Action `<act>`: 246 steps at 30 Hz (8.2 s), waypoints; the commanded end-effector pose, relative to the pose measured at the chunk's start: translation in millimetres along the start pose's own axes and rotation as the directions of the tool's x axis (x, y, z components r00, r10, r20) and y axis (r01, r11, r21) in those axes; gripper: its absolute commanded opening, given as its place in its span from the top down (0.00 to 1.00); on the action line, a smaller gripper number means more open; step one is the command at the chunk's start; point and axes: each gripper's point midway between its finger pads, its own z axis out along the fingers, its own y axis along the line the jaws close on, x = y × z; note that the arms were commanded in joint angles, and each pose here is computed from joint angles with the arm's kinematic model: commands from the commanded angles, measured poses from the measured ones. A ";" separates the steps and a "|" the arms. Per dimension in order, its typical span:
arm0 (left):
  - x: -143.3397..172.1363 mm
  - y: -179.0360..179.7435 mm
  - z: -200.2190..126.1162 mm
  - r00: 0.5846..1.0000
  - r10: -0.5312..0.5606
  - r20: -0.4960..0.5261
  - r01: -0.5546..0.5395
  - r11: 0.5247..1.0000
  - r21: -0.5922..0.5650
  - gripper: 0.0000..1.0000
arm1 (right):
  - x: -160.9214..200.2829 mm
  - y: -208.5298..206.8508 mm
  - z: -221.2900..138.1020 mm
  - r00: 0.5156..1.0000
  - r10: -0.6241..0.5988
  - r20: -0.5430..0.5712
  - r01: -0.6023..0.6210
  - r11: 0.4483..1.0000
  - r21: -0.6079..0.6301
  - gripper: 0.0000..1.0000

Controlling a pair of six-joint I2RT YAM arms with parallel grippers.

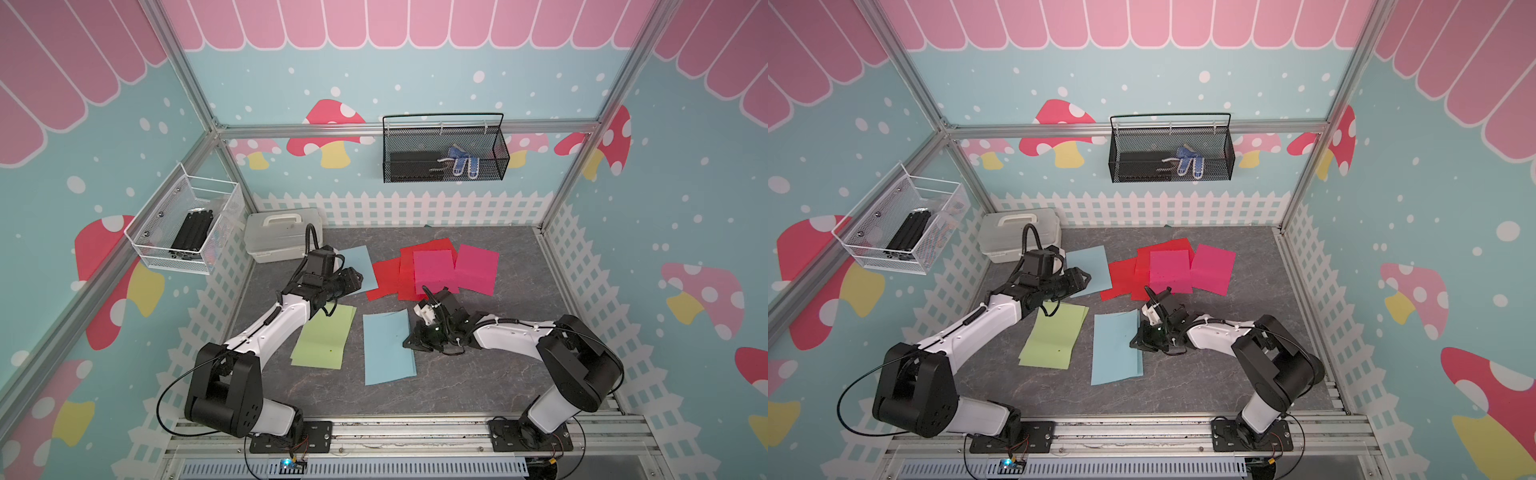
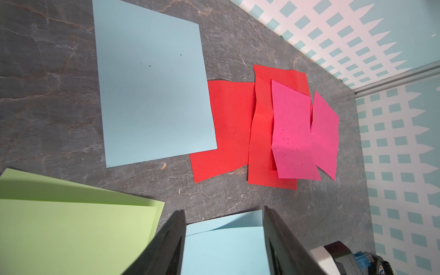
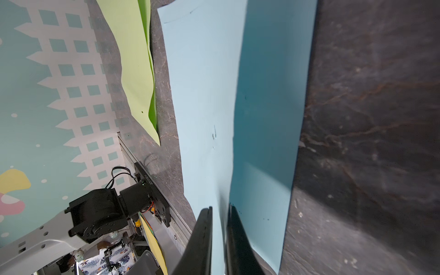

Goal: Sort the scattered colored papers by color
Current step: Place the colored paper, then pick up the colored paper from the center of the board.

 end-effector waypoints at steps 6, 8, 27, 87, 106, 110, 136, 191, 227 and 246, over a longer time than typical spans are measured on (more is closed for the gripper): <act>4.7 5.2 5.0 1.000 0.009 -0.013 -0.009 1.000 -0.001 0.45 | -5.5 -7.7 1.4 1.000 0.000 -0.007 0.001 0.999 0.038 0.80; 5.0 5.2 5.5 1.000 0.009 -0.013 -0.009 1.000 -0.001 0.45 | -7.1 -9.0 1.2 1.000 -0.006 0.001 0.006 0.999 0.045 0.80; 9.7 7.4 7.1 1.000 0.002 -0.020 -0.002 1.000 0.002 0.45 | -12.6 -30.6 -6.3 1.000 0.022 0.013 -0.024 0.988 0.154 0.66; -34.7 118.6 121.2 0.965 -0.163 -0.205 0.088 0.939 -0.333 0.44 | -274.0 58.8 63.3 0.974 -0.219 0.050 0.222 0.973 -0.068 0.54; -7.6 132.3 133.3 0.943 -0.200 -0.267 0.098 0.931 -0.351 0.44 | -259.6 31.6 92.4 0.983 -0.183 -0.012 0.183 0.982 -0.044 0.55; -4.2 130.3 135.9 0.941 -0.196 -0.276 0.093 0.934 -0.346 0.45 | -256.4 23.3 98.7 0.985 -0.168 -0.026 0.167 0.985 -0.034 0.55; 13.4 119.4 153.4 0.928 -0.185 -0.324 0.074 0.943 -0.326 0.44 | -254.1 24.0 102.3 0.988 -0.149 -0.029 0.147 0.988 -0.055 0.62; 32.1 110.1 170.6 0.908 -0.194 -0.372 0.085 0.953 -0.290 0.45 | -284.3 8.9 104.1 0.990 -0.132 0.044 0.135 0.988 -0.071 0.60; 32.7 117.1 165.9 0.908 -0.201 -0.368 0.086 0.948 -0.305 0.44 | -296.9 56.7 50.8 0.965 -0.162 0.207 0.202 0.960 -0.193 0.59; 31.2 114.3 166.7 0.908 -0.204 -0.367 0.095 0.952 -0.292 0.44 | -258.2 26.4 38.3 0.985 -0.081 0.152 0.088 0.995 -0.045 0.58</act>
